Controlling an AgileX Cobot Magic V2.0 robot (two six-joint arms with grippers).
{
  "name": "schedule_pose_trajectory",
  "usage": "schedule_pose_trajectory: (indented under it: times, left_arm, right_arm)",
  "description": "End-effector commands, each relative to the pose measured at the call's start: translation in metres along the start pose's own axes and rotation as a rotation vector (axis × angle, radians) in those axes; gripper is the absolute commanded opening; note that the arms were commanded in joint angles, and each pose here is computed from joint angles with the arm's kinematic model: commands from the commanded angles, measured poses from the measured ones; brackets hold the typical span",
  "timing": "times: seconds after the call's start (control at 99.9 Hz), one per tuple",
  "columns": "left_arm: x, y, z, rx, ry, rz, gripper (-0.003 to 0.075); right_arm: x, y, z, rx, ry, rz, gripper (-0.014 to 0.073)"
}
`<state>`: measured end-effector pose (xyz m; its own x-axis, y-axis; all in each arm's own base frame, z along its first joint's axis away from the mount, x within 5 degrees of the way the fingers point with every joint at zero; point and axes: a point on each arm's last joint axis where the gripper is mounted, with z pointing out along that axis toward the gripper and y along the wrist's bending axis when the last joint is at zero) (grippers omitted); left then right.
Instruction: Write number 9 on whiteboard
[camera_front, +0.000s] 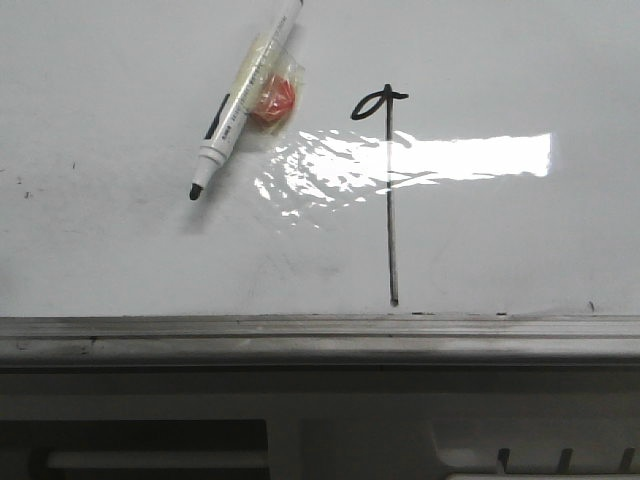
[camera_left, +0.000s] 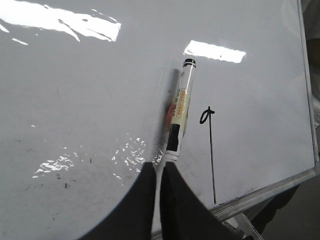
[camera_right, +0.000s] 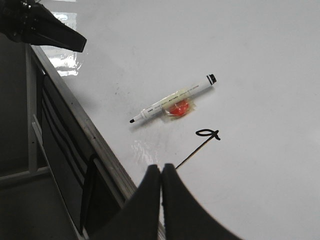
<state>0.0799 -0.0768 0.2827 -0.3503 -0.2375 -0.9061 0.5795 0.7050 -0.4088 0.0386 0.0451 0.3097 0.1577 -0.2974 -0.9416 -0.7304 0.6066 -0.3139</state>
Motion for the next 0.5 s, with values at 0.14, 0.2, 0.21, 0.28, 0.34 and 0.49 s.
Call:
schedule_pose_trajectory:
  times: [0.14,0.2,0.21,0.28,0.34,0.49]
  left_arm:
    - [-0.0068,-0.0071,-0.0007,0.048,-0.013,0.014,-0.0018]
    - [-0.0068,-0.0071,-0.0007,0.048,-0.013,0.014,-0.0018]
    - [-0.0068,-0.0071,-0.0007,0.048,-0.013,0.014,-0.0018]
    - [-0.0068,-0.0071,-0.0007,0.048,-0.013,0.014,-0.0018]
    - [-0.0068,-0.0071,-0.0007,0.048,-0.013,0.014,-0.0018]
    - [-0.0026,-0.0011,-0.0005,0.01,-0.025,0.179,-0.0018]
  right_arm:
    - [-0.0123,-0.0055,-0.0017,0.045,-0.083,-0.001,-0.0045]
    - [-0.0123,-0.0055,-0.0017,0.045,-0.083,-0.001,-0.0045]
    - [-0.0123,-0.0055,-0.0017,0.045,-0.083,-0.001,-0.0045]
    - [-0.0123,-0.0055,-0.0017,0.045,-0.083,-0.001,-0.0045]
    - [-0.0123,-0.0055,-0.0017,0.045,-0.083,-0.001,-0.0045]
    - [-0.0123,-0.0055,-0.0017,0.045,-0.083,-0.001,-0.0045]
